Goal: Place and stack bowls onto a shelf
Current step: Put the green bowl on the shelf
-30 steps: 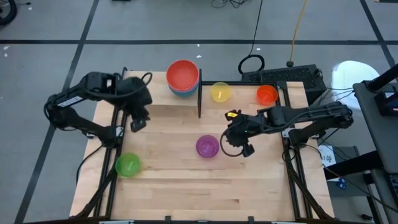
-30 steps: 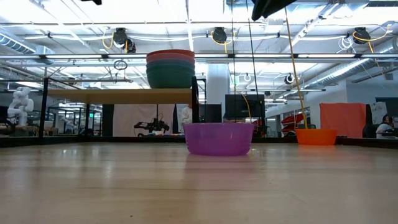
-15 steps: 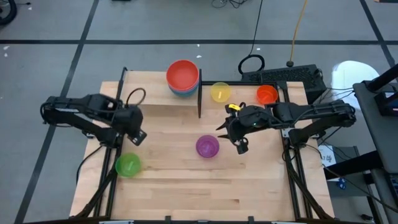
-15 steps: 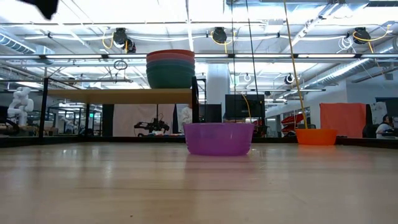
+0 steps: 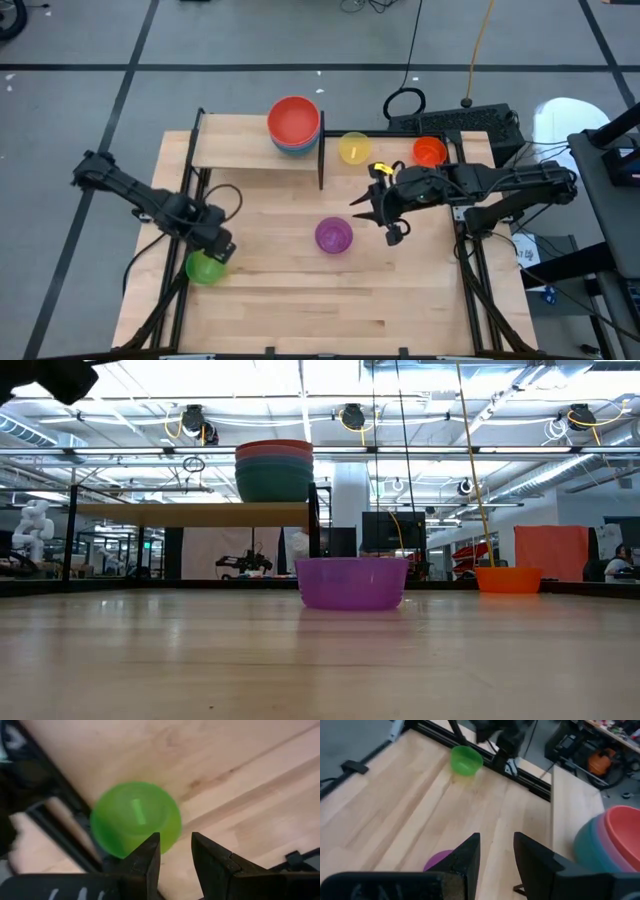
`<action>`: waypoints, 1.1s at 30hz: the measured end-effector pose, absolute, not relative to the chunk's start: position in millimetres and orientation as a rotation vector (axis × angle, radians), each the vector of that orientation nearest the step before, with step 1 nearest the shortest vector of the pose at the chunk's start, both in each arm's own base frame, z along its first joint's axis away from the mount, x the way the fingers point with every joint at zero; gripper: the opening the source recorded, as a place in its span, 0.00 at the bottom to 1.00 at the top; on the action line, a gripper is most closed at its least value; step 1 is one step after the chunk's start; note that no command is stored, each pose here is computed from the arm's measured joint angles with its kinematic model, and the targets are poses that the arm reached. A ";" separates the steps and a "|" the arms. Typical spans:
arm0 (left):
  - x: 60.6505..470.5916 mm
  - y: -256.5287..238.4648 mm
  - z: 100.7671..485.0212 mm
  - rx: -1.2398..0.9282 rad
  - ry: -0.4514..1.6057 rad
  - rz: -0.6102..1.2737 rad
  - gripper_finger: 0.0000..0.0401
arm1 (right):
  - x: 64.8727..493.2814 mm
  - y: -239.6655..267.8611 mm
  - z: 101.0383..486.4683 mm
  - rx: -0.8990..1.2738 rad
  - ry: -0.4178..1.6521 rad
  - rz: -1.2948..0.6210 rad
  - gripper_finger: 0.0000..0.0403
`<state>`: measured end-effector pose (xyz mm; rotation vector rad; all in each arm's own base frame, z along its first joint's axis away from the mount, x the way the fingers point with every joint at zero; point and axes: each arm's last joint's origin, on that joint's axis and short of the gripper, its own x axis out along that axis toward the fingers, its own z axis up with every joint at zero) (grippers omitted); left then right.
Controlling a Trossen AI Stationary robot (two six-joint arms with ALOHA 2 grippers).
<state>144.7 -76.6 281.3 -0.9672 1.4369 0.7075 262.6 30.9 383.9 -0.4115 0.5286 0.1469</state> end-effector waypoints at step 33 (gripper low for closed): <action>134.3 -100.2 181.4 -1.115 1.385 0.723 0.29 | 261.6 29.8 384.7 -0.432 0.530 0.122 0.28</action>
